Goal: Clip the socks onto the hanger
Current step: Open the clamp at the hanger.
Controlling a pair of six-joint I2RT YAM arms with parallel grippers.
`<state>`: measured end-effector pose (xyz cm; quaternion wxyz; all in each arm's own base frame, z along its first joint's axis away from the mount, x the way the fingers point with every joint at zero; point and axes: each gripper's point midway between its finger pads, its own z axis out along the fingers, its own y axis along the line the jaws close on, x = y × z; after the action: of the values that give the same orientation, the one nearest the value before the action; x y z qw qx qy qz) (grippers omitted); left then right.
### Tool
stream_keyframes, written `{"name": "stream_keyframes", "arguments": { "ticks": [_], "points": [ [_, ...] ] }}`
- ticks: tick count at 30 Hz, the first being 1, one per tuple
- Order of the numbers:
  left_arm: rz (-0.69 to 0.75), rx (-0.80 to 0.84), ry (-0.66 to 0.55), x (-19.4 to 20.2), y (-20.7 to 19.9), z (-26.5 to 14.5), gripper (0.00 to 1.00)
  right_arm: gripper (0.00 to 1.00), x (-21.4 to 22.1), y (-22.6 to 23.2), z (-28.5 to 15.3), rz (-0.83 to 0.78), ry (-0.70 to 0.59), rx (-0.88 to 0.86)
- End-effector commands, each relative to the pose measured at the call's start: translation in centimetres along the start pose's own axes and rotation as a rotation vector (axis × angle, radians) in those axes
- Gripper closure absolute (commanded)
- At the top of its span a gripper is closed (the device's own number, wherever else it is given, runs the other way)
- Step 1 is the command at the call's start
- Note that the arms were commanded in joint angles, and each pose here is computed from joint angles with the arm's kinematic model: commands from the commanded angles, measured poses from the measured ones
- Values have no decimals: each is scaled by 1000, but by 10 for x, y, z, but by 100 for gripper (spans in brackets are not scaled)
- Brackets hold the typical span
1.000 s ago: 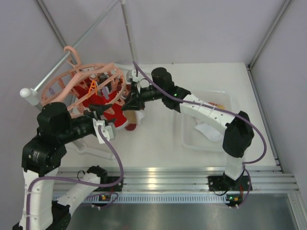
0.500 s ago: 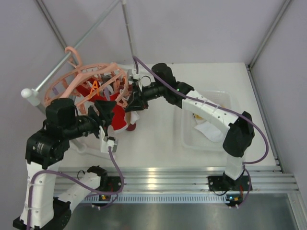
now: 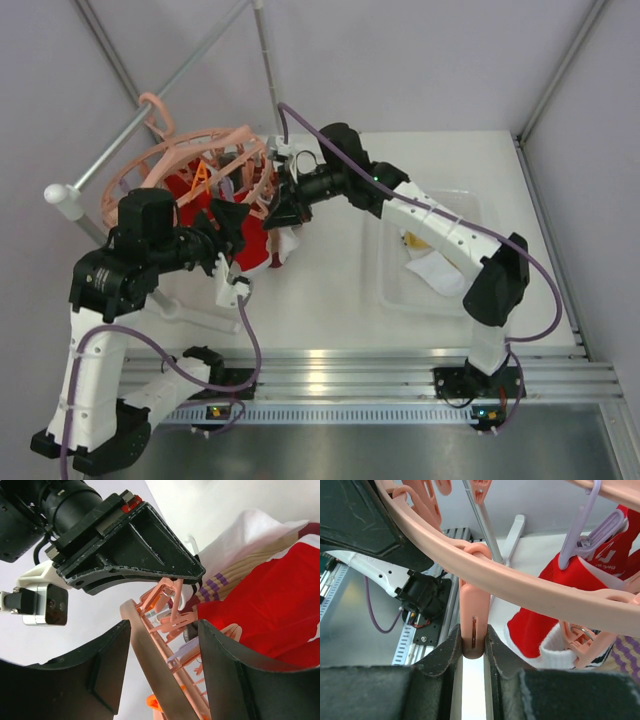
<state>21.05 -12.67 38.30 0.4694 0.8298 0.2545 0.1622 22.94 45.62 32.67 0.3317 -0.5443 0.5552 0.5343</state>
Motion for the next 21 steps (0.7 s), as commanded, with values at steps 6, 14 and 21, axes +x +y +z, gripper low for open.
{"name": "stream_keyframes", "arguments": {
  "ticks": [6,14,21],
  "points": [
    [231,63,41,18,3,12,38,100,-5,-12,1,10,-1,2],
    [306,63,40,21,6,21,38,100,-8,-26,10,25,-24,0],
    [351,83,29,21,7,29,37,100,-13,-26,9,33,-41,-2]
  ]
}}
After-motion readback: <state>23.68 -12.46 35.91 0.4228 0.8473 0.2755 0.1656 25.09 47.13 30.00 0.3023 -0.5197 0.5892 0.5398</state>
